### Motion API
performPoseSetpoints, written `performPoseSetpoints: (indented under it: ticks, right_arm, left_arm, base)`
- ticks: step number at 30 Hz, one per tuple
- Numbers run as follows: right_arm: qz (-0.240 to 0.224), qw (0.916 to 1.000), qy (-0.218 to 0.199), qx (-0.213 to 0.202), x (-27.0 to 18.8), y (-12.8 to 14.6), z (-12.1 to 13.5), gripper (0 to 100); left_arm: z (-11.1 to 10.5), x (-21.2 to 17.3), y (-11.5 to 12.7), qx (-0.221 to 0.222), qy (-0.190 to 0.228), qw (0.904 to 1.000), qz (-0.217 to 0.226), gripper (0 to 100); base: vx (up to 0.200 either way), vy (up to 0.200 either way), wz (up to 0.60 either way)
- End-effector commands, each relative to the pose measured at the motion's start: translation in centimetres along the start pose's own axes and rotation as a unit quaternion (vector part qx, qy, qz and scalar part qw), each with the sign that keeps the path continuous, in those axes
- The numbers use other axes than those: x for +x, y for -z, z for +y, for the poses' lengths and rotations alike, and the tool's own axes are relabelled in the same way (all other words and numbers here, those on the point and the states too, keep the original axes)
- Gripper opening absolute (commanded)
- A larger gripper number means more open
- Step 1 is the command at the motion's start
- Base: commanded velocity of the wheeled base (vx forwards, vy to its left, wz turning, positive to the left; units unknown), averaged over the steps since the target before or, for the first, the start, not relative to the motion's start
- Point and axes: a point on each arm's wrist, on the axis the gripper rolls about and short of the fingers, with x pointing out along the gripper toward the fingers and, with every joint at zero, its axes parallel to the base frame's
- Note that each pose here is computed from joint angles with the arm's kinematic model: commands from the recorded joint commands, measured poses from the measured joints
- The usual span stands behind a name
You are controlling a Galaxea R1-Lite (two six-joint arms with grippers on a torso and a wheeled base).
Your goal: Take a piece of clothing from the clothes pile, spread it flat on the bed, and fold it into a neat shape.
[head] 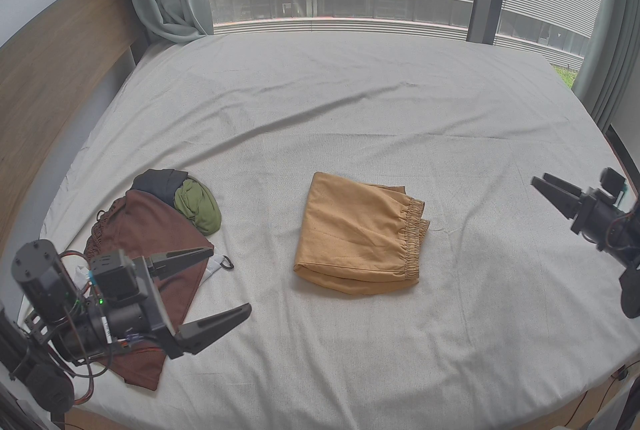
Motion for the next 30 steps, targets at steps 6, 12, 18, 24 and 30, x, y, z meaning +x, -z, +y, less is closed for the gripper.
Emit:
performPoseSetpoints:
  ticks: [6, 12, 18, 24, 30]
  right_arm:
    - [-0.06, 0.9926, 0.019, -0.104, -8.9, -0.5, 8.2, 100]
    - [-0.035, 0.9961, -0.065, -0.048, -13.0, 1.0, 13.4, 100]
    - [-0.03, 0.9884, -0.149, 0.001, -17.5, 3.6, 17.8, 100]
    - [-0.014, 0.9718, -0.231, 0.045, -19.1, 3.6, 18.7, 100]
    - [-0.013, 0.9662, -0.254, 0.043, -20.1, 6.4, 18.3, 100]
  left_arm:
    - [-6.1, -4.1, -3.8, 0.028, 0.121, 0.9873, -0.1, 100]
    - [-6.8, -7.3, -3.8, 0.02, 0.05, 0.9944, -0.09, 100]
    - [-7.8, -10.8, -2.7, 0.009, -0.037, 0.9965, -0.074, 100]
    - [-8.6, -12.4, -1.7, 0.004, -0.07, 0.9952, -0.067, 100]
    - [-10.0, -14.4, -0.3, 0.007, -0.091, 0.9934, -0.069, 100]
  base:
    - [0.0, 0.0, 0.0]
    - [0.0, 0.0, 0.0]
    - [0.0, 0.0, 0.0]
    - [0.0, 0.0, 0.0]
    - [0.0, 0.0, 0.0]
